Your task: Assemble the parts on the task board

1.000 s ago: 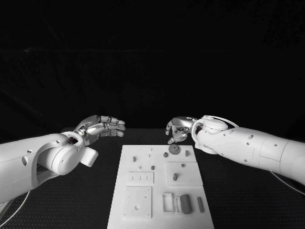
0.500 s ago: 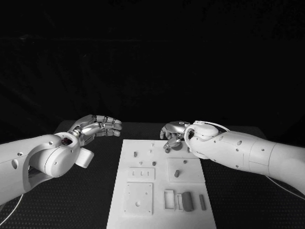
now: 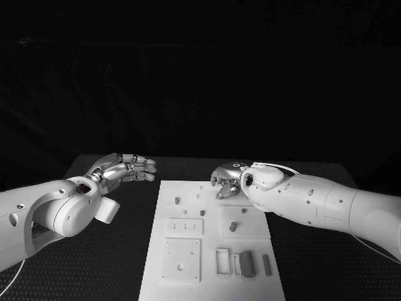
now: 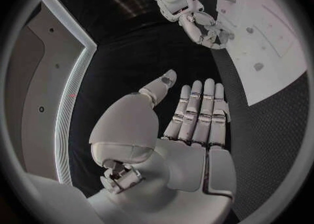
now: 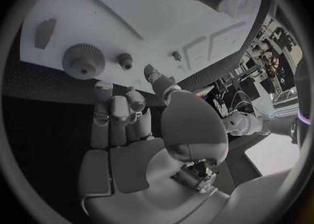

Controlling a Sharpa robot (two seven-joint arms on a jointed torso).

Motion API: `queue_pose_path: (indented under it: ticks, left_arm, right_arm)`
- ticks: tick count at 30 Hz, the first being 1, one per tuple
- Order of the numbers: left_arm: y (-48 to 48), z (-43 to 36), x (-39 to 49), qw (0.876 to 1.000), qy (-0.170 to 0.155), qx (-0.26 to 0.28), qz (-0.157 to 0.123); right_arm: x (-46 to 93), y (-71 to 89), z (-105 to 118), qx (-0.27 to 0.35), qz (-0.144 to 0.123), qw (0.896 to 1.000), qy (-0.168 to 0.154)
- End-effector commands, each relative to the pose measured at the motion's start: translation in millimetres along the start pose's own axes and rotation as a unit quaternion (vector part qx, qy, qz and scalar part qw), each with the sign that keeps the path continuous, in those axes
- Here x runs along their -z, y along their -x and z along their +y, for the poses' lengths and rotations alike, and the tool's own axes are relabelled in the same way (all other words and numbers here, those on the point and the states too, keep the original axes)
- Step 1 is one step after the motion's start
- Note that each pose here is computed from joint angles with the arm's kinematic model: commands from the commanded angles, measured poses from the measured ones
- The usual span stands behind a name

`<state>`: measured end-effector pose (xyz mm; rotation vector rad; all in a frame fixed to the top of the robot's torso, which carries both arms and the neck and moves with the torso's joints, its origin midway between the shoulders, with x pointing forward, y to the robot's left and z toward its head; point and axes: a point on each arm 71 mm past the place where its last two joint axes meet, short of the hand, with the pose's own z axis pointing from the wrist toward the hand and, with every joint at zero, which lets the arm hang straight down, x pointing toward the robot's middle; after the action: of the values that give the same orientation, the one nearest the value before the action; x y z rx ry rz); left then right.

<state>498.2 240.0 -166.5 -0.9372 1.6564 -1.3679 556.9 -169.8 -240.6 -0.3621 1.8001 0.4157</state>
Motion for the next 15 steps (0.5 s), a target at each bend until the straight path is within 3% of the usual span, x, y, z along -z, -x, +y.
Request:
queue_pose_path:
  ticks: [1, 15]
  left_arm:
    - [0.6, -2.4, -1.0, 1.000, -0.007, 0.001, 0.002]
    - [2.2, -1.2, -2.2, 1.000, -0.005, 0.001, 0.002]
  right_arm:
    - [0.6, -5.4, -2, 0.013, 0.013, 1.000, -0.004]
    - [4.5, -8.2, -12, 0.020, 0.016, 1.000, -0.014]
